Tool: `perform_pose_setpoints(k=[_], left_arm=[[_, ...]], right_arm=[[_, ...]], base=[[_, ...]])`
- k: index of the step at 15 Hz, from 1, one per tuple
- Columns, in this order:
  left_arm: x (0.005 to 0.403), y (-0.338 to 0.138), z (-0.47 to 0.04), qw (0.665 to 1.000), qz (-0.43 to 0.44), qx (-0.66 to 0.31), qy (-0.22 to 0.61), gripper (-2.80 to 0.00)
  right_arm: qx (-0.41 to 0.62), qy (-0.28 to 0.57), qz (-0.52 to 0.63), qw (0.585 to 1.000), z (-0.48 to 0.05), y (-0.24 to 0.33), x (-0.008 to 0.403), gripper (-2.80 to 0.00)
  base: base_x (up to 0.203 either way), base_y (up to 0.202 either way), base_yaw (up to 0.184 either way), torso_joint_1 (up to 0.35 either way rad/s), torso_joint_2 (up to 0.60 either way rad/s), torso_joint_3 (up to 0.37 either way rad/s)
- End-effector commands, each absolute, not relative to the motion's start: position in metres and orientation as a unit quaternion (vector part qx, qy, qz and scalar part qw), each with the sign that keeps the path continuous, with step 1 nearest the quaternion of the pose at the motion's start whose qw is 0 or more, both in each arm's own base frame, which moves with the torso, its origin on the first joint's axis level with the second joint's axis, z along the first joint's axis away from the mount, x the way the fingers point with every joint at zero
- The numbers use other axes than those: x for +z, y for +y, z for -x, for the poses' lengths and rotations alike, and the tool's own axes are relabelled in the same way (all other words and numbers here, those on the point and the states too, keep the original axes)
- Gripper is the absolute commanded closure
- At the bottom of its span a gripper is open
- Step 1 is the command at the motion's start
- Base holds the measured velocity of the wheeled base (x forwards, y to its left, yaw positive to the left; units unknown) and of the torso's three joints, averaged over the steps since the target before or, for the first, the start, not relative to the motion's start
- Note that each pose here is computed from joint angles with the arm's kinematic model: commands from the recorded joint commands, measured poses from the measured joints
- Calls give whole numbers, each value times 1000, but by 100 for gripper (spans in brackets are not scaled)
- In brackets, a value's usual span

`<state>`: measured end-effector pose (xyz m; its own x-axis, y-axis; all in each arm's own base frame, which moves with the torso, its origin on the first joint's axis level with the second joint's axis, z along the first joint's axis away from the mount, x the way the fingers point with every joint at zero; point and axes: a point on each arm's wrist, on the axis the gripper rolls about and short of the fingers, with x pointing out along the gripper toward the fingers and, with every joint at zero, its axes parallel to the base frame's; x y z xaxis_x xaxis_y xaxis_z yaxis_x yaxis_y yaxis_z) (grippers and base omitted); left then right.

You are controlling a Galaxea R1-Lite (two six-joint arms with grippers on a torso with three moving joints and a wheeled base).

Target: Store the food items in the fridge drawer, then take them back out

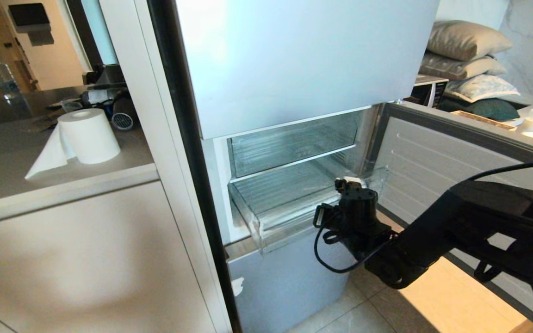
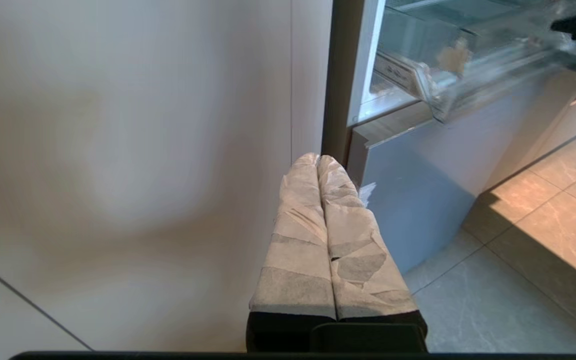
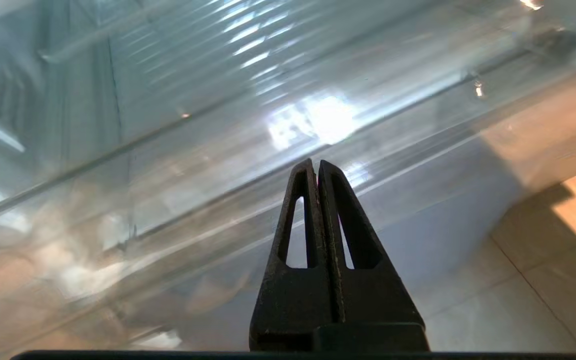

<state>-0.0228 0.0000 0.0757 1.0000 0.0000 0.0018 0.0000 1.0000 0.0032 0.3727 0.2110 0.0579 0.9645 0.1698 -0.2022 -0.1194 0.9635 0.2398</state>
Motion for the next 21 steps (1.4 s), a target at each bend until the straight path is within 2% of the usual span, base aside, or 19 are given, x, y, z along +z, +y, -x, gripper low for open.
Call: perform_pose_setpoints(k=[1, 5, 7, 10, 13, 15, 17, 21], left_arm=[[75, 0, 23, 1000, -2, 0, 0, 0], [75, 0, 23, 1000, -2, 0, 0, 0], [75, 0, 23, 1000, -2, 0, -1, 0], [75, 0, 23, 1000, -2, 0, 0, 0], [75, 0, 23, 1000, -2, 0, 0, 0], [75, 0, 23, 1000, -2, 0, -1, 0], [75, 0, 23, 1000, -2, 0, 0, 0], [75, 0, 23, 1000, -2, 0, 0, 0]], right_arm=[[69, 112, -116, 984, -362, 215, 60, 0], [99, 73, -150, 981, -284, 191, 139, 0], [118, 82, -148, 978, -247, 174, 155, 0], [148, 65, -160, 974, -175, 126, 201, 0], [151, 63, -161, 973, -104, 71, 210, 0], [95, 32, -175, 980, -73, 33, 205, 0], [-16, 2, -181, 983, -62, 9, 202, 0], [-235, -87, -190, 949, -56, -25, 218, 0]], base=[[0, 0, 0, 0, 0, 0], [0, 0, 0, 0, 0, 0], [0, 0, 0, 0, 0, 0], [0, 0, 0, 0, 0, 0], [0, 0, 0, 0, 0, 0], [0, 0, 0, 0, 0, 0], [0, 0, 0, 0, 0, 0], [0, 0, 0, 0, 0, 0]])
